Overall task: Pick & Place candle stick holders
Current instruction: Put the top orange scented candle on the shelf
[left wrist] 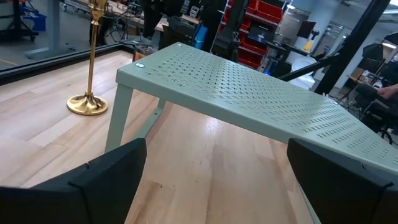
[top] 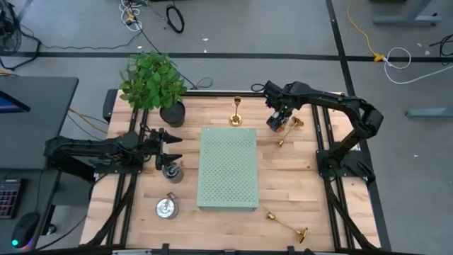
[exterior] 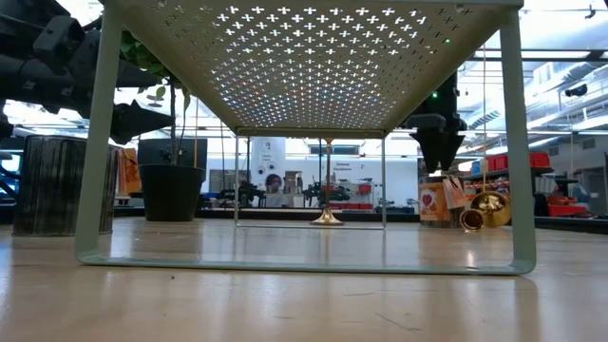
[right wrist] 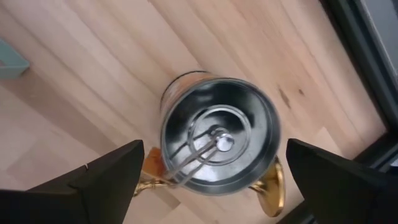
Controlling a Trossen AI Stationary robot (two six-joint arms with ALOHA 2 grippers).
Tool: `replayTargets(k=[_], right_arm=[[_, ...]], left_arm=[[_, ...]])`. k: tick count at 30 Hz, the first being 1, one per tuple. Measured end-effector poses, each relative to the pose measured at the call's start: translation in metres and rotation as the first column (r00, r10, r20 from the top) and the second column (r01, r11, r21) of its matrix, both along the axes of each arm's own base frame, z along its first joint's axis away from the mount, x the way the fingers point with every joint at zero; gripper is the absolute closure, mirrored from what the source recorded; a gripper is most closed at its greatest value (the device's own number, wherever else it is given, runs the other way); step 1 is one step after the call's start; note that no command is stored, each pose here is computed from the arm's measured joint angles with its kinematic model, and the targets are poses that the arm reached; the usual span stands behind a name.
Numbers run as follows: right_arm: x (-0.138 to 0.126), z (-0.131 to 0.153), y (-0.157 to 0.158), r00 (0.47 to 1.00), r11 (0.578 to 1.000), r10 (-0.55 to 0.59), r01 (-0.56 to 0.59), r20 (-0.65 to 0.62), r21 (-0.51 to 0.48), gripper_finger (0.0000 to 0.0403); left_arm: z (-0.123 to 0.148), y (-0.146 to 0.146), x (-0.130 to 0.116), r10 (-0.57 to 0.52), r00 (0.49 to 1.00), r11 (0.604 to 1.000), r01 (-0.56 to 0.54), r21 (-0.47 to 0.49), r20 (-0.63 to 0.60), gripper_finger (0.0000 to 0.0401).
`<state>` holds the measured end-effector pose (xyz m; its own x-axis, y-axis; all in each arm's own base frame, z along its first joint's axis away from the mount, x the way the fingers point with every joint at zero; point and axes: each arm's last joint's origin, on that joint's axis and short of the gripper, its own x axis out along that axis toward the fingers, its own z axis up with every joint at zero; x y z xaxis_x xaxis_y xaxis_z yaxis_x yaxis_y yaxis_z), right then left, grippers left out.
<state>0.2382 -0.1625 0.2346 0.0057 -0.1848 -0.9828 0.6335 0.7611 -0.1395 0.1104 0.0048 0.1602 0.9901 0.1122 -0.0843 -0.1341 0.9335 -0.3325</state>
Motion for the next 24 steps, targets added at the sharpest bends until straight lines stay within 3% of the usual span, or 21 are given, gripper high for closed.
replayTargets(k=[8, 16, 24], right_arm=[[-0.001, -0.001, -0.002, 1.0, 1.0, -0.007, 0.007, 0.014, 0.004, 0.0005], [-0.011, -0.021, -0.003, 0.999, 1.0, -0.024, 0.024, -0.035, 0.011, 0.0005], [-0.007, -0.026, -0.005, 0.998, 0.999, -0.022, 0.021, 0.053, 0.026, 0.0005]], left_arm=[[0.0, 0.0, 0.0, 0.0, 1.0, 1.0, 0.0, 0.0, 0.0, 0.0002], [0.0, 0.0, 0.0, 0.0, 1.0, 1.0, 0.0, 0.001, -0.001, 0.0002], [0.0, 0.0, 0.0, 0.0, 1.0, 1.0, 0.0, 0.003, 0.0, 0.0002]])
